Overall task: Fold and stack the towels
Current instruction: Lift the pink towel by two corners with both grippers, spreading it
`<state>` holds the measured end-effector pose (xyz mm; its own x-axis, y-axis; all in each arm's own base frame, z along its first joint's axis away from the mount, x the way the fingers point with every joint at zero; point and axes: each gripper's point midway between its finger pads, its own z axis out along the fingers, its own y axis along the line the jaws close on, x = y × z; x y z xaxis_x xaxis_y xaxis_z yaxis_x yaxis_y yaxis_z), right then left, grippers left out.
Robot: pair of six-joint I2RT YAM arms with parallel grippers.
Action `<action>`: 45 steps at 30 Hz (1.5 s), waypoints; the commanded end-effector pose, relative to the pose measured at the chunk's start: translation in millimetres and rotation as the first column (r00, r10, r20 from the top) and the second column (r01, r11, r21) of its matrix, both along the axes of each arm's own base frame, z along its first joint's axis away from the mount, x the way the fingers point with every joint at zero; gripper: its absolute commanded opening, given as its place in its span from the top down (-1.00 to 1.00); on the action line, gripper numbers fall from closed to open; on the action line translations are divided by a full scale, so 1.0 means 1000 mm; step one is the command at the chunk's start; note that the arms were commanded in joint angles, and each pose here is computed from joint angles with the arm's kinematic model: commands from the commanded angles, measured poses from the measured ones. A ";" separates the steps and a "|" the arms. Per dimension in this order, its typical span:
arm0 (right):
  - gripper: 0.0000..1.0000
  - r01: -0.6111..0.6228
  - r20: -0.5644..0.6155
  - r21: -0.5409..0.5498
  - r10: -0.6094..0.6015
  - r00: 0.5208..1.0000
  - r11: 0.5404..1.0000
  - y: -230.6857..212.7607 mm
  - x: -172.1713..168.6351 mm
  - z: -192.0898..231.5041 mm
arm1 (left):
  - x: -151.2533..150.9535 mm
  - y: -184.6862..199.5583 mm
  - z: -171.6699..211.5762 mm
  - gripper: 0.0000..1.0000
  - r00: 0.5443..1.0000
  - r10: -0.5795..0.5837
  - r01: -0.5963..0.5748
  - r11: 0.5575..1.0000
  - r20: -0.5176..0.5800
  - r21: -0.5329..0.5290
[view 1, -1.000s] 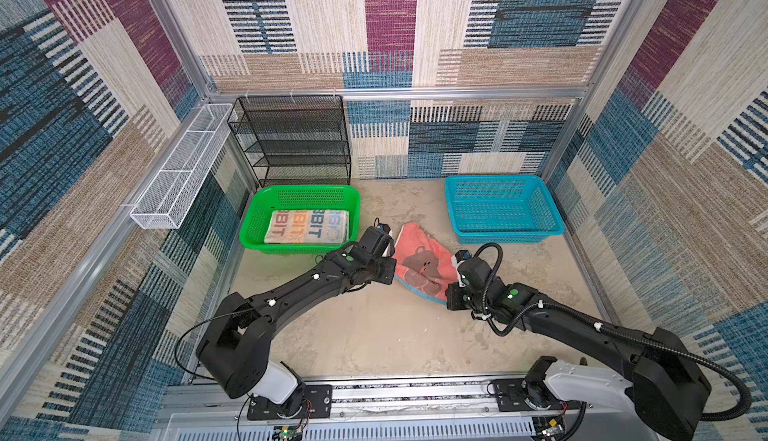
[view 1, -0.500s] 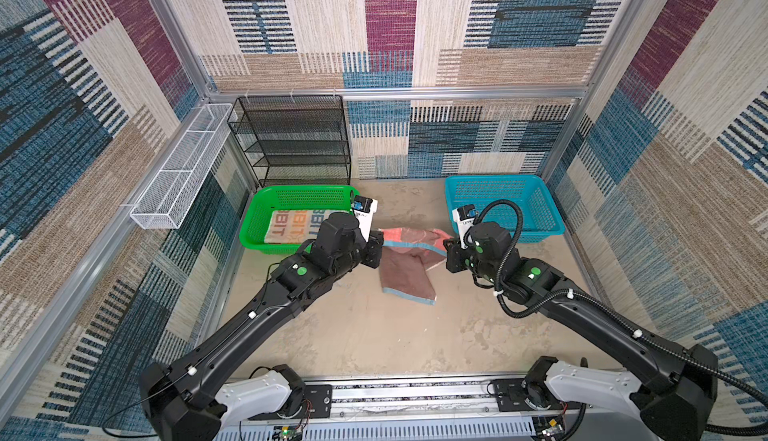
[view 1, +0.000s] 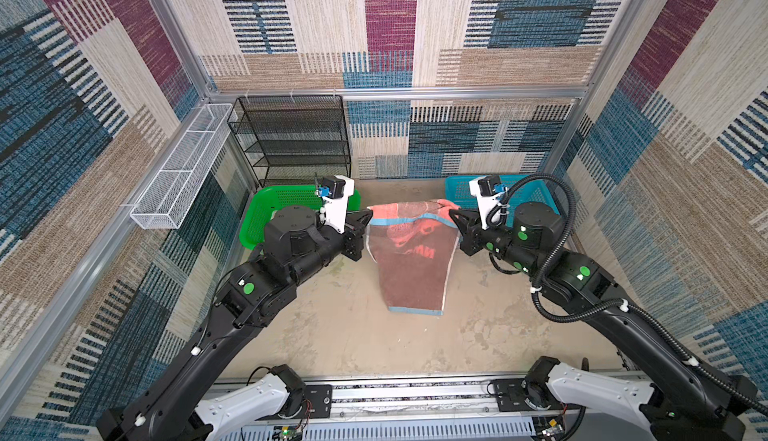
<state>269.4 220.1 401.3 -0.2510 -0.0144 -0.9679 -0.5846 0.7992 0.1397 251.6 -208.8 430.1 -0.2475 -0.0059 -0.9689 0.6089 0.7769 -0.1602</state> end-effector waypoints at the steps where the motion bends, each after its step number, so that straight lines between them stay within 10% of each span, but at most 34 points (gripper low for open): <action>1: 1.00 -0.057 0.055 0.020 0.056 0.997 0.998 0.001 -0.013 0.019 | -0.012 0.002 0.007 1.00 0.999 -0.034 0.034 0.999 -0.005 -0.027; 22: 1.00 0.082 0.122 0.014 -0.084 0.989 0.997 -0.020 0.001 0.028 | -0.001 0.015 0.002 1.00 0.998 0.062 -0.062 0.998 0.006 -0.001; 45: 1.00 -0.221 0.248 0.122 0.186 0.951 0.968 0.001 -0.053 0.088 | -0.063 0.014 0.062 1.00 0.984 -0.157 0.170 0.968 0.083 -0.185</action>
